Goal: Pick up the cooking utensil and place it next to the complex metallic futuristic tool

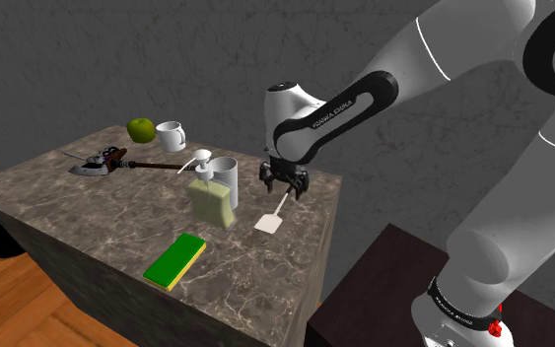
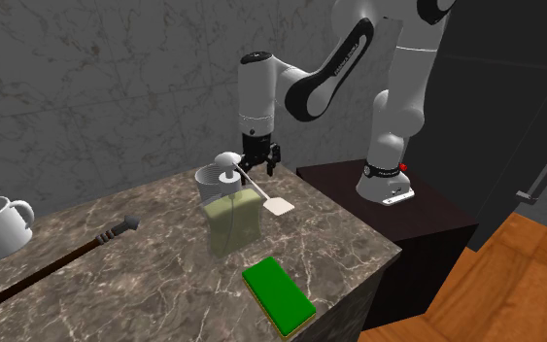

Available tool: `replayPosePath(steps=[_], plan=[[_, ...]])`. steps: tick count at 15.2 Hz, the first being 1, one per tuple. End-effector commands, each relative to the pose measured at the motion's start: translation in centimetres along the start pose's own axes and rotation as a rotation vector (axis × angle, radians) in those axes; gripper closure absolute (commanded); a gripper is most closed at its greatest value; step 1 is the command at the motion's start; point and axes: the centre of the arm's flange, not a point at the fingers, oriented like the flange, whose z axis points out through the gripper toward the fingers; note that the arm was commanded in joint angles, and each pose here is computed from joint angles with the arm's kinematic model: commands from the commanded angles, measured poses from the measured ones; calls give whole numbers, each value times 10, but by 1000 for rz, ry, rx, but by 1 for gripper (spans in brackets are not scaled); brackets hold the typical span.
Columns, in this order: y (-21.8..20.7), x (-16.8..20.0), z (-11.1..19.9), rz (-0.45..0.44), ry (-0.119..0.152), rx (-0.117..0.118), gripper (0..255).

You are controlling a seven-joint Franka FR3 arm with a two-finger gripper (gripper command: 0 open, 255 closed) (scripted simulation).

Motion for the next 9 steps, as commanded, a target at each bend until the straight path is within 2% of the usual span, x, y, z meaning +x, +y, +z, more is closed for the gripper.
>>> replayPosePath(steps=[1, 9], plan=[[-1, -1, 10, 1, 0, 1, 0], [-1, -1, 13, 1, 0, 1, 0]])
